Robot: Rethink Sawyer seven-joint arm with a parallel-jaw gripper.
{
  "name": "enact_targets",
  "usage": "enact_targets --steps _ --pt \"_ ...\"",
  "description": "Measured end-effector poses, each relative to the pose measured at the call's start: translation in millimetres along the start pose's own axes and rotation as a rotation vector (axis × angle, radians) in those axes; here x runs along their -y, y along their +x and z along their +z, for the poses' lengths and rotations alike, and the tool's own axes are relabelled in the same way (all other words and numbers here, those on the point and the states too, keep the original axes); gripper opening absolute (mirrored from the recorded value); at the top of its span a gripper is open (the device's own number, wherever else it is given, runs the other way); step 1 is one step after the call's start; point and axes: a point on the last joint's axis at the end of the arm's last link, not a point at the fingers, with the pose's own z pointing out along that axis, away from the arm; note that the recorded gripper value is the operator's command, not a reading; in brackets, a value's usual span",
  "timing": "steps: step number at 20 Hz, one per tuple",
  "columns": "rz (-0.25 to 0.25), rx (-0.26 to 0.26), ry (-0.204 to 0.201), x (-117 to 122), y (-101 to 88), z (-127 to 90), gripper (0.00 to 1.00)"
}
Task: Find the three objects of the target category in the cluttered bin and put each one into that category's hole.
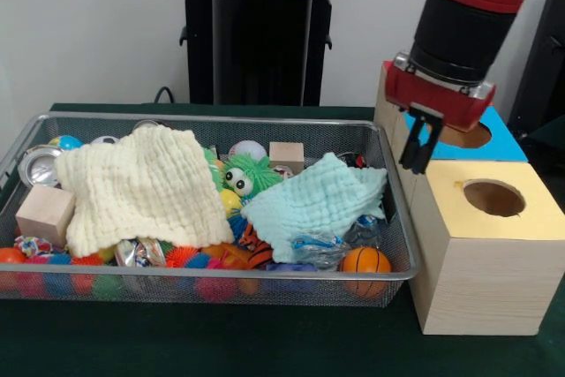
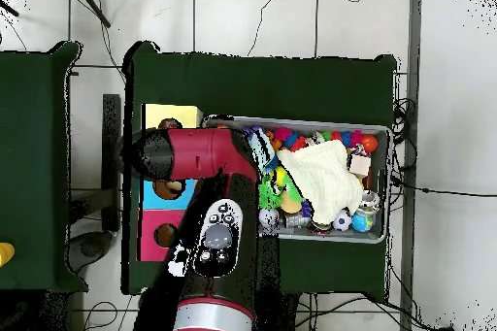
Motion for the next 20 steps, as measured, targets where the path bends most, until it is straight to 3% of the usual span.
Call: enact_targets --steps 4,13,14,20 --pt "-0.017 -0.019 0.014 22 -4.5 5 0.0" --pt "-0.131 -0.052 0.032 59 -6.8 30 0.0" --pt "-0.17 -0.055 0.035 68 -7.5 38 0.0" --pt "-0.26 -0.04 0.04 89 -13.9 56 0.0"
